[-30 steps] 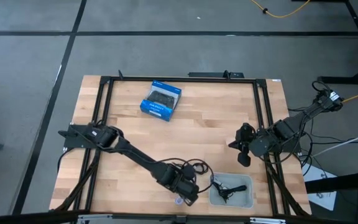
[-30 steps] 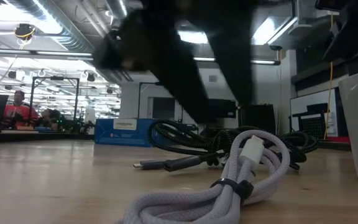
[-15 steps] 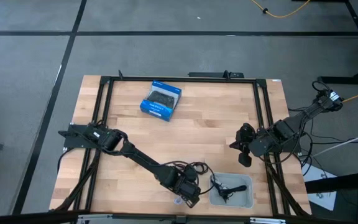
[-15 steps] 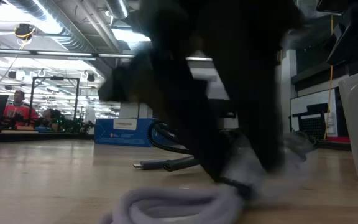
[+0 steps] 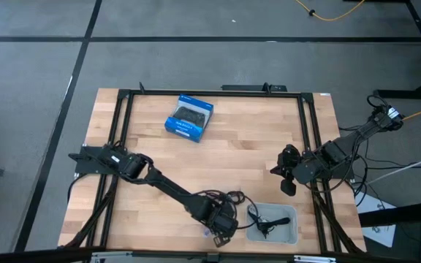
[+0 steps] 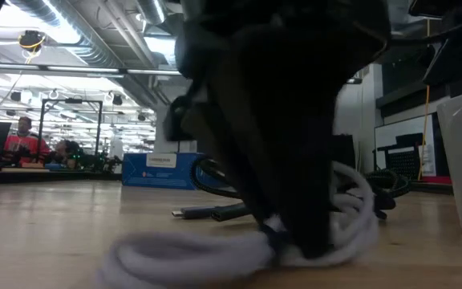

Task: Pick and place USB-C Cables
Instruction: Put the white charger cable into the white bin

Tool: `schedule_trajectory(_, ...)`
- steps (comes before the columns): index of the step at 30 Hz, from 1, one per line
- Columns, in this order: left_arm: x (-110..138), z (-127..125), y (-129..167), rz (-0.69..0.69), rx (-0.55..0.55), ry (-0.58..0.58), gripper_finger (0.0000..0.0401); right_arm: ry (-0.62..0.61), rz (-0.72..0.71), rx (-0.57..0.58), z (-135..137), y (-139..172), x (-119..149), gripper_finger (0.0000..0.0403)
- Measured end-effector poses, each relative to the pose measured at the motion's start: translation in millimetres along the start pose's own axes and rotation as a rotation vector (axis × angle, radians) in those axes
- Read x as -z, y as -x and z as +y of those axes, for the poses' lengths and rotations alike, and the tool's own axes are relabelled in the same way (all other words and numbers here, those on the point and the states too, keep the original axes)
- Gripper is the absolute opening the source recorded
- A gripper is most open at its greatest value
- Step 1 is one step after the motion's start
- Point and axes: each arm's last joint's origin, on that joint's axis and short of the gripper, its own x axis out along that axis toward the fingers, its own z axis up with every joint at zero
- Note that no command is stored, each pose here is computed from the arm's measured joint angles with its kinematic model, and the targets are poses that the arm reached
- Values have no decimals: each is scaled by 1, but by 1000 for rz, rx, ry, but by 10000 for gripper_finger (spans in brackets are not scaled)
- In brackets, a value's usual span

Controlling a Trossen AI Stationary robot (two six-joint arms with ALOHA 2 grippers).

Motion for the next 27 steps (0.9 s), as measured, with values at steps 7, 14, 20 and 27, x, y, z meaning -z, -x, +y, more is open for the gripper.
schedule_trajectory(7,-45,-34,91,-348,45,-309,18,-3,5,4,0,0,0,6)
schedule_trajectory(14,-91,-41,119,-668,155,-550,18,-65,53,51,-7,3,6,6)
schedule_trajectory(20,-122,-22,75,-669,220,-524,18,-92,85,77,-13,7,10,6)
schedule_trajectory(27,-127,-14,45,-593,297,-490,18,-92,87,66,-15,10,10,6)
